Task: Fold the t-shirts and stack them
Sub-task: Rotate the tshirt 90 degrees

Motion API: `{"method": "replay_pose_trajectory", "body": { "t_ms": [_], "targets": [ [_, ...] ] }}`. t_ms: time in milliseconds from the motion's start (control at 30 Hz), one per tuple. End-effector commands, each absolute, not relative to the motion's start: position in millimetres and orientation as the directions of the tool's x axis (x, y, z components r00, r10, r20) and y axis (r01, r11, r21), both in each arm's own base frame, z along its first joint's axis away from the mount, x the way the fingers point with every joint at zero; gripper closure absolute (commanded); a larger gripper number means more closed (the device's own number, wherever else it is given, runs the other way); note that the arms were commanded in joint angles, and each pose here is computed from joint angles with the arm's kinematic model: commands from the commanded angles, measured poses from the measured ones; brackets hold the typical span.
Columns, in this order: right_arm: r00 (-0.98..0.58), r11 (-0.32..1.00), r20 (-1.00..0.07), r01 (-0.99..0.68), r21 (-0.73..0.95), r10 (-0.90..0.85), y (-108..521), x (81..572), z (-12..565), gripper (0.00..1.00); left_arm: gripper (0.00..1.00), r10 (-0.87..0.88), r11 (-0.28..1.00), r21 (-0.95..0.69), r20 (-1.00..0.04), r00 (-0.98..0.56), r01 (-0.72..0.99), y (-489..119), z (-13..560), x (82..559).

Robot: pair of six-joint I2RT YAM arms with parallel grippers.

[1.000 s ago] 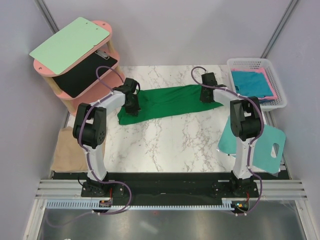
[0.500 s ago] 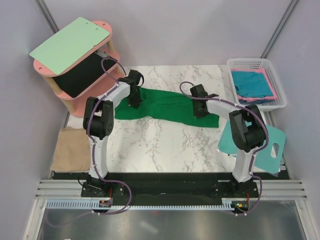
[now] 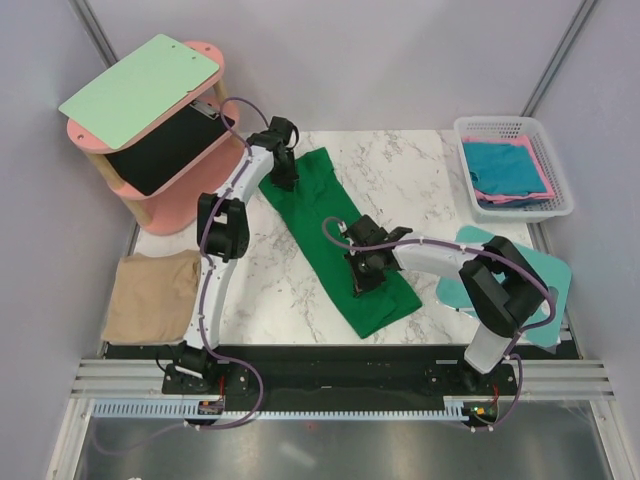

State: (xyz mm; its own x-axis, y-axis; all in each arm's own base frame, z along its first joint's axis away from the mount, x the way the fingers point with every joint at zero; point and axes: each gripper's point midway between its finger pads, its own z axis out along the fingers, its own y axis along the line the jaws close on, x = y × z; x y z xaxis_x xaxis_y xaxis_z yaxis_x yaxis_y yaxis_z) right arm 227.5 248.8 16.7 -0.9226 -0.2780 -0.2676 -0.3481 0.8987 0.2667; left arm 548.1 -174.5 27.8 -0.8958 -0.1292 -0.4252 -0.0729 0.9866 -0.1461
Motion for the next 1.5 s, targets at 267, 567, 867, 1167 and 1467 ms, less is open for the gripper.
{"method": "replay_pose_trajectory", "body": {
  "t_ms": [267,567,867,1167,1467],
  "targets": [
    [-0.764,0.829,-0.641,-0.407,0.385,-0.077,315.8,365.8,144.2,1.0,0.98,-0.076,0.938,-0.316,-0.587,-0.806,0.141,-199.5,151.0,488.5],
    [-0.738,0.818,-0.67,-0.339,0.465,0.076,343.5,504.8,122.3,1.0,0.98,-0.142,0.835,-0.535,-0.433,-0.89,0.127,-237.8,129.8,370.1],
    [-0.719,0.827,-0.687,-0.323,0.46,0.101,354.9,549.0,78.0,1.0,0.98,-0.101,0.744,-0.651,-0.329,-0.939,0.148,-309.5,75.4,289.0],
    [-0.742,0.864,-0.648,-0.203,0.46,0.171,315.8,569.7,47.6,1.0,0.98,-0.019,0.758,-0.64,-0.219,-0.976,0.128,-348.3,28.5,253.3],
    [-0.773,0.909,-0.588,-0.033,0.415,0.24,250.3,581.1,12.6,1.0,0.98,-0.009,0.857,-0.51,-0.154,-0.988,0.072,-309.2,6.2,226.1]
  ]
}}
